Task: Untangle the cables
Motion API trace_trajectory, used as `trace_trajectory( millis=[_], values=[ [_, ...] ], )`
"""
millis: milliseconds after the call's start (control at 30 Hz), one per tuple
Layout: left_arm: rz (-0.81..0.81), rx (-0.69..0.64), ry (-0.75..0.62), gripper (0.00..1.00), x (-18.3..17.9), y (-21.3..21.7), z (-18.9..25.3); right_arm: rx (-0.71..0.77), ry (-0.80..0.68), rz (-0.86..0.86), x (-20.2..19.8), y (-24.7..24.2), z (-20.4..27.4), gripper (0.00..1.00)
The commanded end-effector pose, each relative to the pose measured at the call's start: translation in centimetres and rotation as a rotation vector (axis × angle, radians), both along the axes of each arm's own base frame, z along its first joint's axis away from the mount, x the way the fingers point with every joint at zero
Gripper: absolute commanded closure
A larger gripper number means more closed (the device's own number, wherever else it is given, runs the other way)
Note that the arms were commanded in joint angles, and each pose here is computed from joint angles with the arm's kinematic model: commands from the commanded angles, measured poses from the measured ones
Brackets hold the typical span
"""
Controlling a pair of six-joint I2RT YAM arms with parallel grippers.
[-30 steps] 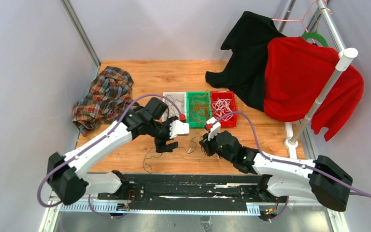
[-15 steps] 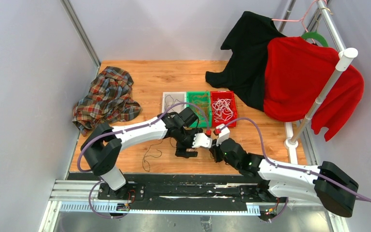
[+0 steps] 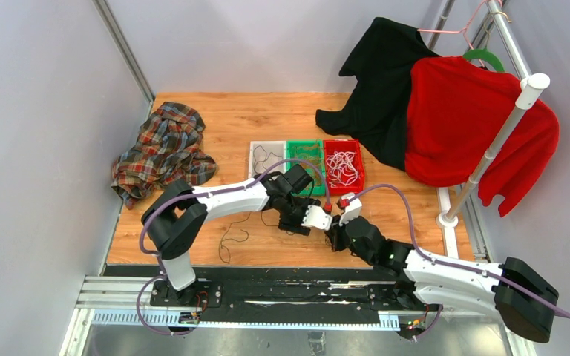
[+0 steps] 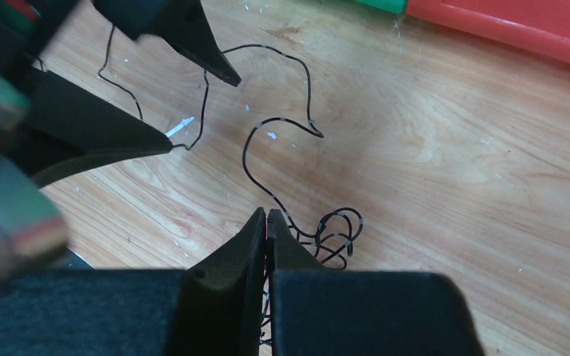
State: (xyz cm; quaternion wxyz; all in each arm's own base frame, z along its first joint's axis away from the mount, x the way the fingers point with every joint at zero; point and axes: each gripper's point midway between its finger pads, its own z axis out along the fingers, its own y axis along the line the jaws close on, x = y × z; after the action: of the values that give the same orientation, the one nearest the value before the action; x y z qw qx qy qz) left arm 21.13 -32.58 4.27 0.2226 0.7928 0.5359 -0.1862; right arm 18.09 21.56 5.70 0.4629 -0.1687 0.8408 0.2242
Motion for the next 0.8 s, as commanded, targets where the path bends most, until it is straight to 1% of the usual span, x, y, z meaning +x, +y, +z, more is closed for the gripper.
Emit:
trace_trajectory(
  millis=[0,67,167,300,367,433,567,633,667,733,767],
  values=[
    [-0.116,0.033,-0.087,0.42,0.8,-0.3,-0.9,0.031,-0.013,-0.025,0.2,-0.2,0.6,0.99],
    [-0.13,0.038,-0.108,0.49,1.2,-0.4,-1.0,0.033,-0.016,-0.022,0.2,-0.2,0.8,0.99],
    [-0.161,0.029,-0.127,0.64,1.4,-0.8,-0.8,0.034,-0.014,-0.022,0.1,-0.3,0.8,0.99],
    [-0.167,0.033,-0.154,0.99,2.1,-1.0,-0.2,0.027,-0.015,-0.036,0.2,-0.7,0.9,0.99],
    [-0.129,0.047,-0.16,0.99,2.5,-0.8,1.3,0.02,-0.02,-0.052,0.4,-1.0,1.0,0.99],
    [-0.081,0.036,-0.151,0.99,2.9,-0.3,4.3,0.013,-0.03,-0.064,0.6,-1.4,1.2,0.99],
    [0.006,0.012,-0.081,0.99,2.3,1.7,12.1,-0.02,-0.031,-0.101,1.0,-2.1,0.9,0.99],
    [0.061,-0.038,-0.076,0.99,2.1,2.7,16.6,-0.048,-0.023,-0.107,1.0,-2.3,0.6,0.99],
    [0.081,-0.071,-0.077,0.99,1.8,3.2,18.8,-0.064,-0.02,-0.106,1.1,-2.4,0.6,0.96],
    [0.077,-0.133,-0.115,0.99,0.5,4.3,22.6,-0.09,-0.024,-0.084,1.1,-2.1,1.0,0.85],
    [0.076,-0.162,-0.133,1.0,0.0,4.8,23.9,-0.095,-0.038,-0.069,1.3,-1.9,1.6,0.78]
  ],
)
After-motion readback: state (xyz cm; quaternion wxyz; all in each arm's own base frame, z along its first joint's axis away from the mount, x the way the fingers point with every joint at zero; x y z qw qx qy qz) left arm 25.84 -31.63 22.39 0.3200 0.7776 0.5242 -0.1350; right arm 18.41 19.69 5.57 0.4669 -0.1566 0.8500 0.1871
